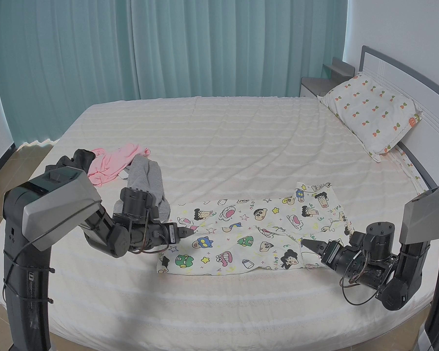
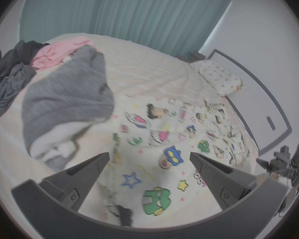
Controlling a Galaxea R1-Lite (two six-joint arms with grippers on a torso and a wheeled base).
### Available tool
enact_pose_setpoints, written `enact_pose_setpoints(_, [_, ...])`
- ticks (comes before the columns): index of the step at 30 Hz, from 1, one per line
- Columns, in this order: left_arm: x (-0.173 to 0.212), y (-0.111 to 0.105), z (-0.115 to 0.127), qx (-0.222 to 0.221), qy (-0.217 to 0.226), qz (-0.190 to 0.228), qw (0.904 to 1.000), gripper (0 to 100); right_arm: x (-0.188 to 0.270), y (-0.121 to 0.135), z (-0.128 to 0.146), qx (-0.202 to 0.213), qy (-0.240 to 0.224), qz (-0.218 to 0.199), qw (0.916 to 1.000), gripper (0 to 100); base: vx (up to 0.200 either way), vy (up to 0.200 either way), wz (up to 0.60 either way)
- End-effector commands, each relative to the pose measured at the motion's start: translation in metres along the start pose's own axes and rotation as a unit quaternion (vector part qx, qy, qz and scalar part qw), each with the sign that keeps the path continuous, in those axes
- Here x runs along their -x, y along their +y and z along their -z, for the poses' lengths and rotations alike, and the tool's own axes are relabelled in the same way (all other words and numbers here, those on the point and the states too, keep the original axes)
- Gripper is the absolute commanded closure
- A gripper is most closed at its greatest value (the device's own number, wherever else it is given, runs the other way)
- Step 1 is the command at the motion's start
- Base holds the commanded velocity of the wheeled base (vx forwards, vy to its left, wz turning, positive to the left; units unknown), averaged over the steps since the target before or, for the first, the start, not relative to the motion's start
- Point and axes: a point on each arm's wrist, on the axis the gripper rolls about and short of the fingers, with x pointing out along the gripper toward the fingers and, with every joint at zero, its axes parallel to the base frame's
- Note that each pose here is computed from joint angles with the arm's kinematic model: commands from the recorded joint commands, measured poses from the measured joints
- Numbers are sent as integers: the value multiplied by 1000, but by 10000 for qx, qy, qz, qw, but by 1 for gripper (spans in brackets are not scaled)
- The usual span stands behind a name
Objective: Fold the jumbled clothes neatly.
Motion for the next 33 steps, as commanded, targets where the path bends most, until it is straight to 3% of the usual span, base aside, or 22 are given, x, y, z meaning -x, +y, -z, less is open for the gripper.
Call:
enact_pose_setpoints(1, [-10, -1, 10, -42, 147, 10, 9999, 0, -1, -1, 1, 2, -6, -12, 10000, 0, 0, 0, 0])
enact_pose_setpoints(6, [-16, 3, 15, -236, 206, -39, 9995, 0, -1, 0, 3, 12, 31, -13, 10000, 0, 0, 0, 0])
enact_pose_setpoints(24, [-22, 6, 21, -260, 284, -70, 9992, 0, -3, -1, 3, 11, 41, -2, 10000, 0, 0, 0, 0])
enact_pose_setpoints(33, [-20, 18, 12, -166, 163, -167, 9996, 0, -3, -1, 3, 18, 41, -2, 10000, 0, 0, 0, 0])
